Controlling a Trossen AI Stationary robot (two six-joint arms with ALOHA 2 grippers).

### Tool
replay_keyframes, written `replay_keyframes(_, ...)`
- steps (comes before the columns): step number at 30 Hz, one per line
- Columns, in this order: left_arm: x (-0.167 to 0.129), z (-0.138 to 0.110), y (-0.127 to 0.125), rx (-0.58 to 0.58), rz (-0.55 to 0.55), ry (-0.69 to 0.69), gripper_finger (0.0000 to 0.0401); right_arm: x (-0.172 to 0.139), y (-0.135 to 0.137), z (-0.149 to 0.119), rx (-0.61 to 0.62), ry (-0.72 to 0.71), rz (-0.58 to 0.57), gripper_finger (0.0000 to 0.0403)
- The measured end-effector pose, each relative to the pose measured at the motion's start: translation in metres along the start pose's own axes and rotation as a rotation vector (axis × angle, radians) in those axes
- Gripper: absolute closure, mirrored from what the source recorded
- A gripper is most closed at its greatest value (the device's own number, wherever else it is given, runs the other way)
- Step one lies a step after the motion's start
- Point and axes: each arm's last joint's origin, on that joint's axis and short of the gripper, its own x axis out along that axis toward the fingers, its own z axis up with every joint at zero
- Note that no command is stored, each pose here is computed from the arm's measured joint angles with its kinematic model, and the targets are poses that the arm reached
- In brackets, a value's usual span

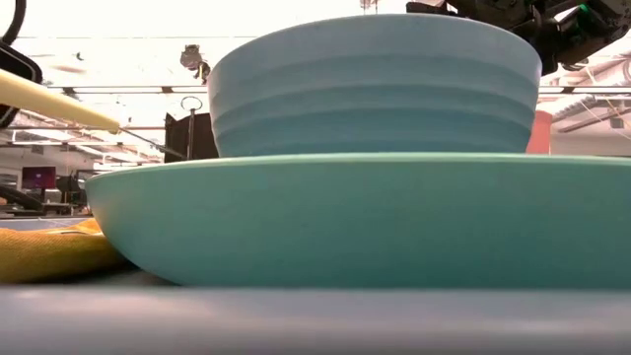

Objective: Set up tray
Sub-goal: Put the yellow knife on the yellow napkin to the right of the orange spoon

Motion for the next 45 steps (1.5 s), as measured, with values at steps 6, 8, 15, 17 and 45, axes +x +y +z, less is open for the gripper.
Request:
replay_keyframes(6, 0.004, 0.007, -0.003, -0.026, 0.027, 0.023, 0.0348, 0.000, 0.000, 0.000, 0.000, 0.000, 0.000, 0.0248)
replay_keyframes(8, 0.005, 0.009, -0.003, -0.027, 0.032, 0.018, 0.0348, 0.000, 0.000, 0.000, 0.000, 0.000, 0.000, 0.0248)
replay_keyframes(15, 0.009, 0.017, -0.002, -0.065, 0.081, 0.014, 0.0348, 0.000, 0.000, 0.000, 0.001, 0.000, 0.000, 0.0248)
replay_keyframes(17, 0.009, 0.018, 0.000, -0.069, 0.101, 0.017, 0.0348, 0.000, 0.000, 0.000, 0.001, 0.000, 0.000, 0.0248)
replay_keyframes(45, -0.016, 0.008, -0.036, -0.097, 0.292, -0.016, 0.0348, 0.000, 0.000, 0.000, 0.003, 0.001, 0.001, 0.0248)
